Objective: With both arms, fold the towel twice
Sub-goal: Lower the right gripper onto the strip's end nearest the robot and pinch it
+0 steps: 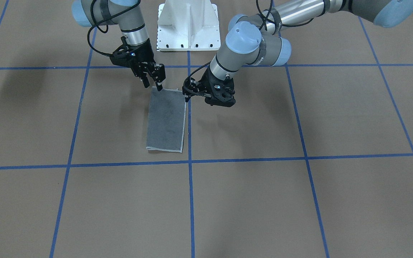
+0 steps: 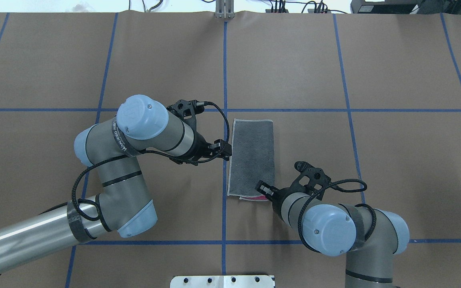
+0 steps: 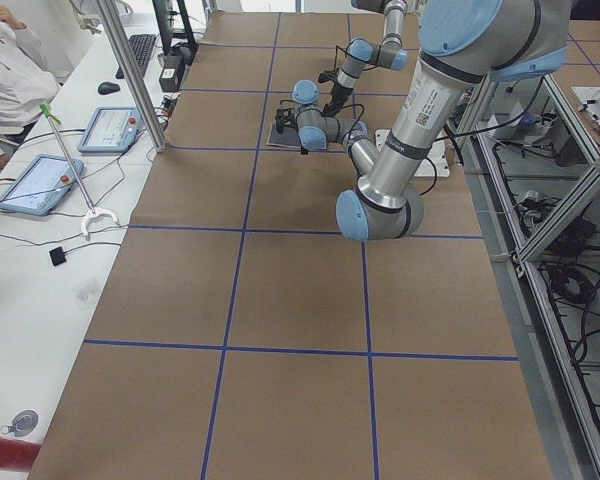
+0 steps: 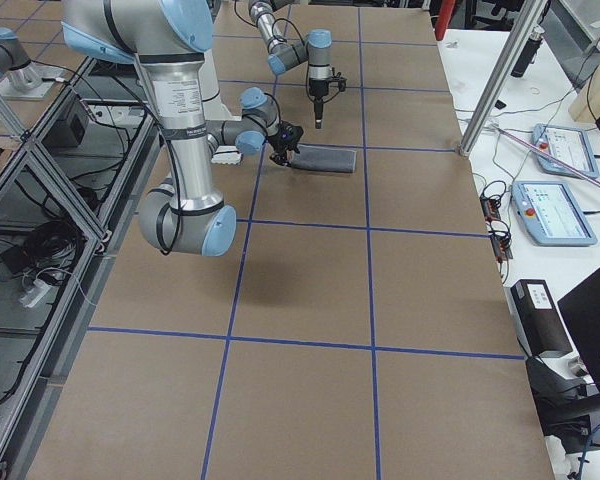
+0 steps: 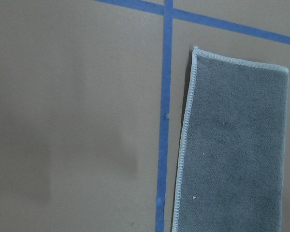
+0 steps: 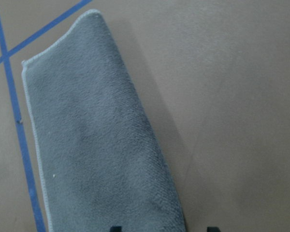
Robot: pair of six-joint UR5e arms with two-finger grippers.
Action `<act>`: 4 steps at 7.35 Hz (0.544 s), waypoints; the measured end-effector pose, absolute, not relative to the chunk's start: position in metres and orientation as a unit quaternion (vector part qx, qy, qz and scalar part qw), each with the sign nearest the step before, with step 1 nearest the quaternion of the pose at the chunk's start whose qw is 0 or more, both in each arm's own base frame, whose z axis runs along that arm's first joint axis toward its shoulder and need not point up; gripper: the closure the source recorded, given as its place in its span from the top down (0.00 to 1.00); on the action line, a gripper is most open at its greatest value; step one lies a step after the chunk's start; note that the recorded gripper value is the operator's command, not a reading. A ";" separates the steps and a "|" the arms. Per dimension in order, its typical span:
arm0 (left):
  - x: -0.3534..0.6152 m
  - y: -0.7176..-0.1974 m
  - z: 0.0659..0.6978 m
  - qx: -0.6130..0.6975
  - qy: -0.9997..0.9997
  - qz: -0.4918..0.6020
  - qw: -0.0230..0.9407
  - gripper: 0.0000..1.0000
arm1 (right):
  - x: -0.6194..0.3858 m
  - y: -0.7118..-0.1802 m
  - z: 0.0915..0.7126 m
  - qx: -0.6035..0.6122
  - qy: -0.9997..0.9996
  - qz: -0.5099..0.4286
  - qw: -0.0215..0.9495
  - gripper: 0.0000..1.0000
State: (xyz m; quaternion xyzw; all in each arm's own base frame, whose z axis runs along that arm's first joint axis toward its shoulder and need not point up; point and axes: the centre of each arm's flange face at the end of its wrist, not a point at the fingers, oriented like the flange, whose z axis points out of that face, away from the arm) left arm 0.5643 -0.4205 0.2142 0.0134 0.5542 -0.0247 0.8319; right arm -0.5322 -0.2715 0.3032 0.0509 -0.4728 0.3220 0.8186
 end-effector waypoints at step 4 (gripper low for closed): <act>0.564 -0.421 0.214 0.014 0.554 -0.024 0.832 1.00 | -0.536 -0.268 0.306 0.042 -0.472 0.347 0.809 0.47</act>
